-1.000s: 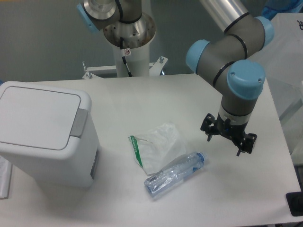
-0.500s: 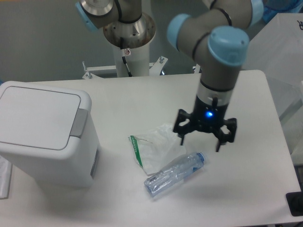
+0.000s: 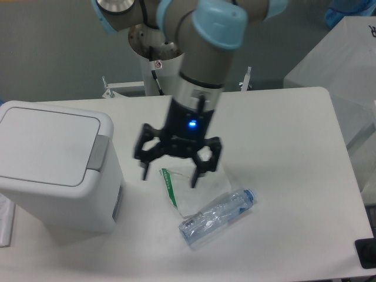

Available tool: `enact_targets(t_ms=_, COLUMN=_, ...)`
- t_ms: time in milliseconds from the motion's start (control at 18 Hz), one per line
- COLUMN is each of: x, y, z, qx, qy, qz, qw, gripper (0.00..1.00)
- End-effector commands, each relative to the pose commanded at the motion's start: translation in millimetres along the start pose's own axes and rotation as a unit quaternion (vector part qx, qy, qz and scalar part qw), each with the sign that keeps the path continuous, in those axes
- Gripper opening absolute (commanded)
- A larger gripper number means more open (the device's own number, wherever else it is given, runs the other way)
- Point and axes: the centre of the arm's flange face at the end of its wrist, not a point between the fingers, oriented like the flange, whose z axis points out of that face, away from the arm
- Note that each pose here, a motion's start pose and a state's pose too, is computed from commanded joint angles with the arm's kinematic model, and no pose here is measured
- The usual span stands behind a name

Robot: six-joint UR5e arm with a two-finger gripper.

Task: Open the trash can
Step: 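Lower the gripper fingers onto the lid edge of the trash can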

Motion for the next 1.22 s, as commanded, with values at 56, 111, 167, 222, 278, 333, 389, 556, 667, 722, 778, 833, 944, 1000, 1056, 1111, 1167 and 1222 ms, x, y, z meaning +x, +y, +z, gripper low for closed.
enact_targets(t_ms=56, x=1, y=5, z=2, qx=-0.004, qy=0.0, qz=0.001, qw=1.0, gripper=1.0)
enact_targets(t_ms=111, x=2, y=10, z=3, qx=-0.007, qy=0.001, qz=0.001, qw=1.0, gripper=1.0)
enact_targets(t_ms=167, x=4, y=14, z=2, qx=-0.008, qy=0.001, qz=0.0, qw=1.0, gripper=1.0)
enact_targets(t_ms=222, x=8, y=16, z=-4, qx=-0.005, qy=0.001, qz=0.003, qw=1.0, gripper=1.0)
enact_targets(t_ms=278, x=10, y=18, z=-6, qx=-0.004, qy=0.0, qz=0.002, qw=1.0, gripper=1.0)
enact_targets(t_ms=333, x=13, y=19, z=-11, qx=-0.001, qy=-0.001, qz=0.004, qw=1.0, gripper=1.0)
enact_targets(t_ms=389, x=16, y=21, z=-16, qx=0.001, qy=-0.003, qz=0.006, qw=1.0, gripper=1.0)
enact_targets(t_ms=556, x=21, y=35, z=-22, qx=0.0, qy=-0.005, qz=0.006, qw=1.0, gripper=1.0)
enact_targets(t_ms=667, x=22, y=40, z=-19, qx=-0.003, qy=-0.004, qz=0.008, qw=1.0, gripper=1.0)
enact_targets(t_ms=722, x=21, y=41, z=-17, qx=-0.005, qy=-0.004, qz=0.007, qw=1.0, gripper=1.0)
enact_targets(t_ms=778, x=20, y=41, z=-15, qx=-0.007, qy=-0.004, qz=0.006, qw=0.9999, gripper=1.0)
enact_targets(t_ms=833, x=19, y=41, z=-13, qx=-0.009, qy=-0.004, qz=0.006, qw=0.9999, gripper=1.0)
enact_targets(t_ms=944, x=16, y=42, z=-9, qx=-0.013, qy=-0.008, qz=0.005, qw=0.9999, gripper=1.0)
enact_targets(t_ms=1000, x=16, y=41, z=-7, qx=-0.015, qy=-0.008, qz=0.004, qw=0.9999, gripper=1.0)
enact_targets(t_ms=1056, x=16, y=41, z=-6, qx=-0.015, qy=-0.007, qz=0.005, qw=0.9999, gripper=1.0)
enact_targets(t_ms=1111, x=14, y=41, z=-5, qx=-0.014, qy=-0.009, qz=0.005, qw=0.9999, gripper=1.0)
enact_targets(t_ms=1167, x=15, y=40, z=-4, qx=-0.013, qy=-0.009, qz=0.006, qw=0.9999, gripper=1.0)
enact_targets(t_ms=1222, x=14, y=40, z=-3, qx=-0.013, qy=-0.009, qz=0.006, qw=0.9999, gripper=1.0)
